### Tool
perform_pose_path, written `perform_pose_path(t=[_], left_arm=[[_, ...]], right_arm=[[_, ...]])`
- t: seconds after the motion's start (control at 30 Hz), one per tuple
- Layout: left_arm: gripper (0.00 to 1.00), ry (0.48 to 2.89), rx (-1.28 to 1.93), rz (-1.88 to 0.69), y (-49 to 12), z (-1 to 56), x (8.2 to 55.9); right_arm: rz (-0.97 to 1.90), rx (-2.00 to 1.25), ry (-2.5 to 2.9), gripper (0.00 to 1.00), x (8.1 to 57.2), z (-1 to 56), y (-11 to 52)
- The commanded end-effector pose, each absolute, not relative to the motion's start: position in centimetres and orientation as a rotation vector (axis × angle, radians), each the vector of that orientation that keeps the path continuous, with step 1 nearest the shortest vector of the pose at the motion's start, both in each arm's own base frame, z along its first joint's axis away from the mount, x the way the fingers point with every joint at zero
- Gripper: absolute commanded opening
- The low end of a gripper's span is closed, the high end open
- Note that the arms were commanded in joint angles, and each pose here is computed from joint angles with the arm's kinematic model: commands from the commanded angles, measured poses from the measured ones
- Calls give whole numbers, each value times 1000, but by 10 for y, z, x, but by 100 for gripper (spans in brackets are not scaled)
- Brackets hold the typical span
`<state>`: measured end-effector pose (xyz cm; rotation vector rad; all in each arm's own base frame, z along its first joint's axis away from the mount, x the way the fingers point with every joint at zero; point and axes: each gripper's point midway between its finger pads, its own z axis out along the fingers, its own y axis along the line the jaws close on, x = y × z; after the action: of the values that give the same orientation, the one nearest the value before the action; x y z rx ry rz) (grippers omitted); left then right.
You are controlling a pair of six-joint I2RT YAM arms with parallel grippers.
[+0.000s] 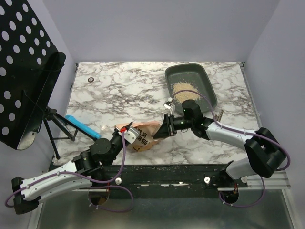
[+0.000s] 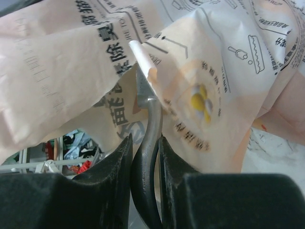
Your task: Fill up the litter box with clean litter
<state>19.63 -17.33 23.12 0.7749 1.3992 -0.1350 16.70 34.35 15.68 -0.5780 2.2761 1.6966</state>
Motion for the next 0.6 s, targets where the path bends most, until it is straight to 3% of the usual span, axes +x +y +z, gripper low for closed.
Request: perform_pose_path(t=[0.0, 0.57], left_arm=[[0, 1316, 732, -235, -183, 263, 190], [0, 1316, 713, -221, -179, 265, 192]], right_arm=[[1837, -709, 2054, 0, 154, 207, 339], [1772, -510, 2045, 0, 157, 212, 277]])
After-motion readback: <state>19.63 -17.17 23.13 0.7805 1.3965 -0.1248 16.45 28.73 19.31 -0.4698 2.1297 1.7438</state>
